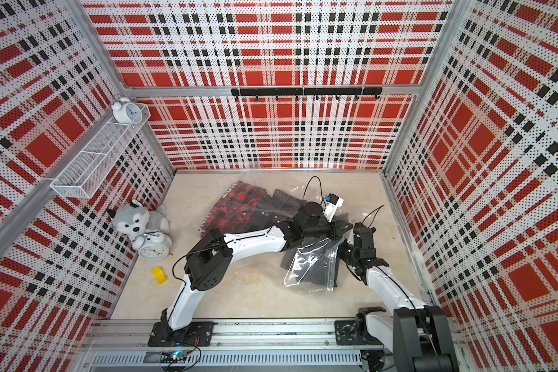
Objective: Place the folded shirt into the vacuum bag
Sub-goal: Place the shirt in the vacuum bag.
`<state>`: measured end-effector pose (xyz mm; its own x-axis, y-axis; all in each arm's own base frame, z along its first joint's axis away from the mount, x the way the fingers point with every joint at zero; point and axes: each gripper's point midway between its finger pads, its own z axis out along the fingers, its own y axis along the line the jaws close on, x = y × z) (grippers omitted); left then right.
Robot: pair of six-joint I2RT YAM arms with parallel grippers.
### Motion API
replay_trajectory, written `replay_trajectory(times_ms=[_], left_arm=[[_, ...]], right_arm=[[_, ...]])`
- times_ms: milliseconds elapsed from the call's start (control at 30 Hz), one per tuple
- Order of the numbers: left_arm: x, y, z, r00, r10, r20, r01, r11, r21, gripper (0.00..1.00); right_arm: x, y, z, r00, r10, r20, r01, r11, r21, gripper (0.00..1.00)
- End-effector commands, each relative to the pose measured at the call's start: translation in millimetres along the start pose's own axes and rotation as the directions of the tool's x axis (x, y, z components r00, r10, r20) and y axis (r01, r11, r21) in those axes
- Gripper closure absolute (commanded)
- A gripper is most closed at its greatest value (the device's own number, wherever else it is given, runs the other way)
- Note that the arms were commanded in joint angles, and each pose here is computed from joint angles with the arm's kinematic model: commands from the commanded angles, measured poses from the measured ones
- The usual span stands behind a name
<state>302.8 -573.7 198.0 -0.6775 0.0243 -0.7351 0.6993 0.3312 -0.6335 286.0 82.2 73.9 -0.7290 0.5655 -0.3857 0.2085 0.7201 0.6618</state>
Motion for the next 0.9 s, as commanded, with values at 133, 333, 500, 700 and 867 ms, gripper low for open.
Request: replay_trajectory(times_ms=[133,333,500,700,867], left_arm=[[-6.4,19.4,-6.1,1.0,-0.001,0.022,0.002,0.999,-0.052,1.0],[1.4,23.8,-15.5,1.0,-0.004,0.019,0.005,0.998,-0.065,1.0],[9.2,31.5,-19.7,1.0,-0.021,0.014,0.022,0.997,-0.07,1.0],[-0.7,30.0,-24.0,0.999,-0.015,0.034,0.017,0.998,-0.062,1.0],[-8.5,23.4,-21.5,0.999,-0.008,0.042,0.009,0.999,-0.04,1.0]], right_arm=[[33.9,-36.9,-6.6,0.996,-0.006,-0.09,0.016,0.994,0.109,0.13],[27.2,-32.5,-15.5,0.999,-0.008,-0.051,0.013,0.995,0.099,0.1],[19.4,-17.2,-29.2,0.999,-0.02,-0.038,0.023,0.997,0.077,0.09],[35.0,-25.0,-38.2,0.999,0.009,-0.046,-0.006,0.997,0.079,0.27],[57.0,-11.5,-33.9,0.991,0.021,-0.131,-0.028,0.999,-0.047,0.46]])
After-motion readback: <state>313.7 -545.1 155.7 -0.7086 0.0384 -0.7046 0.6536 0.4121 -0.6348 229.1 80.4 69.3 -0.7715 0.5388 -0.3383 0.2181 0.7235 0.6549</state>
